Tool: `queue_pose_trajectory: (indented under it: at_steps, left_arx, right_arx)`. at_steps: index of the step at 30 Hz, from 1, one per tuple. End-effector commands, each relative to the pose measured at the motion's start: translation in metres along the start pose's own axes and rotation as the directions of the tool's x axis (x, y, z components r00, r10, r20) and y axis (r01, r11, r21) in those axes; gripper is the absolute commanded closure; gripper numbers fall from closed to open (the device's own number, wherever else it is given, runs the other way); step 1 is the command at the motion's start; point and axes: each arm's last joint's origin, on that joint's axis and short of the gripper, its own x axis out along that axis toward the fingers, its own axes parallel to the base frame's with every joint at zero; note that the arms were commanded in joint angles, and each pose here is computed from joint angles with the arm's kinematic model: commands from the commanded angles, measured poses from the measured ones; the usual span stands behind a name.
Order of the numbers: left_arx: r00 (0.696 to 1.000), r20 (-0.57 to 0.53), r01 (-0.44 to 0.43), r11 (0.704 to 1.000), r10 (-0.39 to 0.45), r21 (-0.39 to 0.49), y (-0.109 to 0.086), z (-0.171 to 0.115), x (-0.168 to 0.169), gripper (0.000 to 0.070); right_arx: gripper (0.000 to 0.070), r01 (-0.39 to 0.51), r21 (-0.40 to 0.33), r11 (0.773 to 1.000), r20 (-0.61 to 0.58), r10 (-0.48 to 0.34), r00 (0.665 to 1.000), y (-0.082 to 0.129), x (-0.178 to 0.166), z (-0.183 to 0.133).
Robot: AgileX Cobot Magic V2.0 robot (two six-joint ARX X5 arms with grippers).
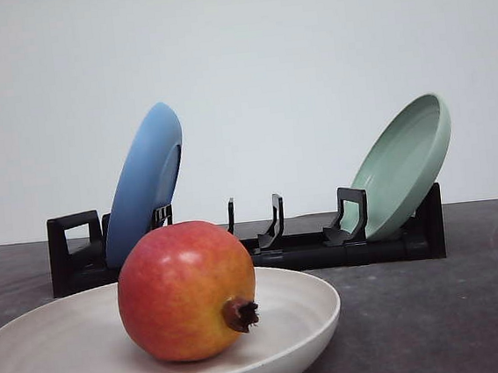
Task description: Place pomegranate in white plate
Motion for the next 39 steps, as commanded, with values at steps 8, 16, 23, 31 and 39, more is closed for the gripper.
queue_pose_trajectory:
  at_steps: [8, 16, 23, 31, 39]
  left_arx:
    - [0.996, -0.039, -0.08, 0.997, 0.08, 0.001, 0.007, -0.045, 0.021, 0.07]
    - [0.995, -0.065, -0.079, 0.997, 0.079, -0.007, 0.006, -0.065, 0.028, 0.07]
    - [0.994, -0.07, -0.088, 0.996, 0.086, -0.027, 0.007, -0.066, 0.029, 0.07]
    - [0.99, -0.075, -0.129, 0.987, 0.122, -0.1, 0.008, -0.067, 0.029, 0.07]
    - [0.99, -0.075, -0.129, 0.987, 0.122, -0.1, 0.008, -0.066, 0.028, 0.07]
  right_arx:
    - [0.0694, -0.012, -0.012, 1.0, 0.012, 0.013, 1.0, 0.001, -0.001, 0.002]
    - [0.0694, -0.013, -0.012, 1.0, 0.012, 0.013, 1.0, 0.001, -0.001, 0.002]
    - [0.0694, -0.013, -0.012, 1.0, 0.011, 0.013, 1.0, 0.001, -0.001, 0.002]
    - [0.0694, -0.013, -0.012, 1.0, 0.011, 0.013, 1.0, 0.001, -0.001, 0.002]
    - [0.0694, -0.013, -0.012, 1.0, 0.012, 0.013, 1.0, 0.001, -0.001, 0.002]
